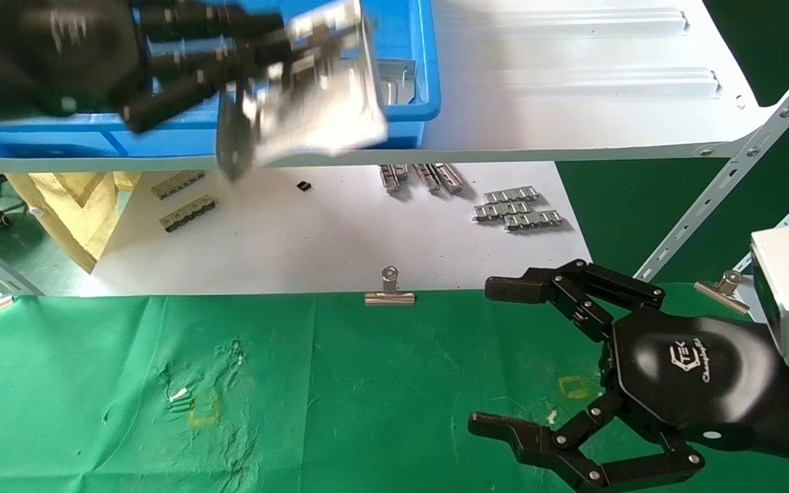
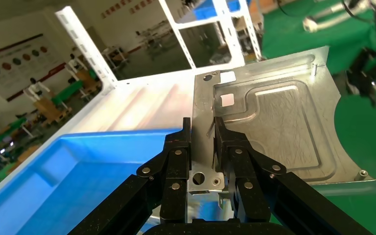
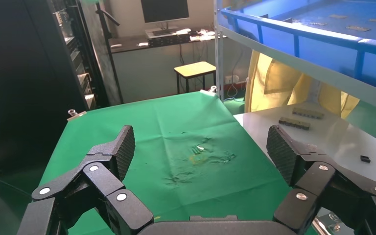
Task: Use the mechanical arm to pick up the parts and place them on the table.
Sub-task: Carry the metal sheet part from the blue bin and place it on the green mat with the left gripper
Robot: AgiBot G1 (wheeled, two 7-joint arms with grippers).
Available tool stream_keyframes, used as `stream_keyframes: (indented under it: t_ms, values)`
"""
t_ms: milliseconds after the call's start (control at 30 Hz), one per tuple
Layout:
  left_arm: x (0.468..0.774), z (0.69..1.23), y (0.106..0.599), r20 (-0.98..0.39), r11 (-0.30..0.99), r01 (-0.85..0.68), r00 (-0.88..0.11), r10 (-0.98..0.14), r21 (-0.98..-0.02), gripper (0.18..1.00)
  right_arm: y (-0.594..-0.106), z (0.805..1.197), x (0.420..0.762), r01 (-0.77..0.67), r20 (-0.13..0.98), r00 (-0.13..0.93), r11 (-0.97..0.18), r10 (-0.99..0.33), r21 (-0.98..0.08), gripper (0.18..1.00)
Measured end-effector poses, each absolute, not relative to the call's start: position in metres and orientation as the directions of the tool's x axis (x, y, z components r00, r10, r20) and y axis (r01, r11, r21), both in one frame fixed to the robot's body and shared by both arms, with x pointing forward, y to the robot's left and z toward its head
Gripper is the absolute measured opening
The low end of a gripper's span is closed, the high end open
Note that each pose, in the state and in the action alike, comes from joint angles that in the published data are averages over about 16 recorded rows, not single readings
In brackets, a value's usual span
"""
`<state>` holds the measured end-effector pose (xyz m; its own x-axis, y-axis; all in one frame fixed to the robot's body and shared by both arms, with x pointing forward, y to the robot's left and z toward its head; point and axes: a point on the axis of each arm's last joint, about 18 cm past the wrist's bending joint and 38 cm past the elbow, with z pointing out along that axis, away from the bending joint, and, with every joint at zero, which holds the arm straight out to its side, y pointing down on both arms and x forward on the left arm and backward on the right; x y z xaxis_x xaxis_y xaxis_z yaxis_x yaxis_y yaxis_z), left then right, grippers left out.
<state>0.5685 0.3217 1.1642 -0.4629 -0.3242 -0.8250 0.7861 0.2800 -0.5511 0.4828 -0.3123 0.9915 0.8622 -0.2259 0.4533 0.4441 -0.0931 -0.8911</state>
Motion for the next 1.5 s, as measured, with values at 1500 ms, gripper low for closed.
stream_keyframes:
  t_ms: [1500]
  values:
    - [0.617,0.921,0.411,-0.825,0.702,0.564,-0.562,-0.060,-0.435,0.294,-0.312,0.992,0.483,0.444,0.453,0.862,-0.093,-0.226,-0.891,1.001]
